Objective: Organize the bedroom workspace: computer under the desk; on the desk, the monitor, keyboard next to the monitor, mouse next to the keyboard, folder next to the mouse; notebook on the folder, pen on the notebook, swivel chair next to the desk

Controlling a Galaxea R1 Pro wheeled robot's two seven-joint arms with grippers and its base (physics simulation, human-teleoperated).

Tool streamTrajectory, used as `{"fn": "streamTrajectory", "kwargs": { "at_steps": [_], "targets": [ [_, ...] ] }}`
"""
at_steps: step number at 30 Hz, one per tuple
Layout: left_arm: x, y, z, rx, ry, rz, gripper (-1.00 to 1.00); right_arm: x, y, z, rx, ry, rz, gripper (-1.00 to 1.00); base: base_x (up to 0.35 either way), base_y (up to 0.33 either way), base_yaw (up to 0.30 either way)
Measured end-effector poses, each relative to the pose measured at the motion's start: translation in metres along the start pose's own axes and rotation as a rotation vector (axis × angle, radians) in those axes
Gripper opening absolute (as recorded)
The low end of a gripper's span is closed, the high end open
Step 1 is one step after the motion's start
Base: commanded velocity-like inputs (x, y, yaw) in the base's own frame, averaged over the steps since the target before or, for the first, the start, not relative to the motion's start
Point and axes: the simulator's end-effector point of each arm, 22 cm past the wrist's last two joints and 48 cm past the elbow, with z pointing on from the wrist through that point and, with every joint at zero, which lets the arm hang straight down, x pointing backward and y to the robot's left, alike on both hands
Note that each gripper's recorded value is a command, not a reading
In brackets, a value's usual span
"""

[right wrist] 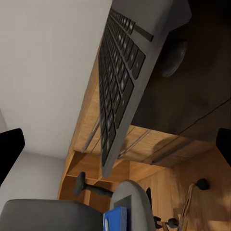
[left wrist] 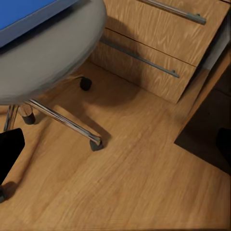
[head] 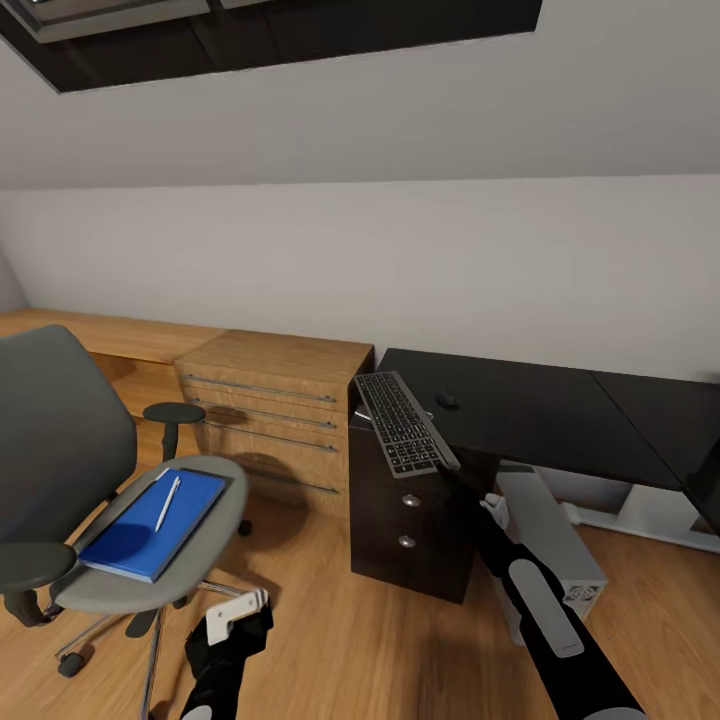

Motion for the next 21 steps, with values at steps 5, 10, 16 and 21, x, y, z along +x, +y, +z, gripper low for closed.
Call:
{"fn": "streamTrajectory", "kwargs": {
  "at_steps": [5, 10, 16, 21],
  "targets": [
    [0.0011, -0.0040, -0.0015, 0.009, 0.000, 0.004, 1.00, -0.0001, -0.0004, 0.0001, 0.001, -0.003, 0.001, 1.00, 0.000, 0.000, 0.000],
    [0.0013, -0.0054, -0.0020, 0.013, 0.000, 0.006, 1.00, -0.0003, -0.0004, 0.0002, 0.001, -0.004, 0.003, 1.00, 0.022, 0.000, 0.000],
    [0.0019, -0.0055, -0.0024, 0.014, 0.001, 0.005, 1.00, 0.0012, -0.0025, 0.0002, 0.008, -0.002, 0.006, 1.00, 0.162, 0.000, 0.000],
    [0.0022, -0.0052, -0.0024, 0.012, 0.002, 0.005, 1.00, 0.0035, -0.0068, 0.0000, 0.017, 0.004, 0.011, 1.00, 0.050, 0.000, 0.000]
  ]
}}
